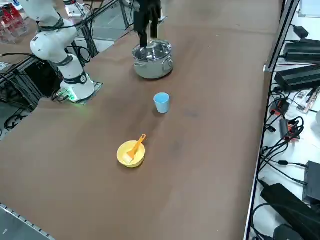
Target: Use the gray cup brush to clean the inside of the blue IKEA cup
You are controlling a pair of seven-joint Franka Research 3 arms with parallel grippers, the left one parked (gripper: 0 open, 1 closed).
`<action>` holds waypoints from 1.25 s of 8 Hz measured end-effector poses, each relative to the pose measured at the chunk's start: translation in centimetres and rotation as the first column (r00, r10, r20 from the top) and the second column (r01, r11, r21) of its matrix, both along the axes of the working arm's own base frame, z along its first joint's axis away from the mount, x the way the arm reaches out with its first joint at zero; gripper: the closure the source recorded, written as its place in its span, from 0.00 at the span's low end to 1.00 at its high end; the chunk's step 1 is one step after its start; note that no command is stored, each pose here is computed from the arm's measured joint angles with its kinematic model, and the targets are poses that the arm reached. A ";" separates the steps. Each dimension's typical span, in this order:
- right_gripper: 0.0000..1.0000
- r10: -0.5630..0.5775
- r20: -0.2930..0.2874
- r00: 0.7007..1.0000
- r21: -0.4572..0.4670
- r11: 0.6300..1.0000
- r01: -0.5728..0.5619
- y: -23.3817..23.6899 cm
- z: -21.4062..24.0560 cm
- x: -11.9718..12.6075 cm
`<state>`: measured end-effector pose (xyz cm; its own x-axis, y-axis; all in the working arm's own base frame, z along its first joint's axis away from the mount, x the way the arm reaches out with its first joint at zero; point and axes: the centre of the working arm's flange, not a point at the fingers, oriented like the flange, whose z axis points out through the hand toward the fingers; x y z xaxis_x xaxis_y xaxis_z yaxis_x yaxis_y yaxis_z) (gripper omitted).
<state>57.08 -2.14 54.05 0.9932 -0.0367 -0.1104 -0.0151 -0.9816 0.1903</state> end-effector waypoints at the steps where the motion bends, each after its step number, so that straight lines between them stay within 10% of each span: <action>1: 0.00 -0.050 -0.017 0.999 -0.067 0.997 0.049 -0.4 -3.9 1.8; 10: 0.16 -0.208 -0.019 0.978 -0.510 0.843 0.169 -3.2 -29.6 6.1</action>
<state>63.21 -5.36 24.48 0.9516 -0.2921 -0.0954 -0.1575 -0.7304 0.6646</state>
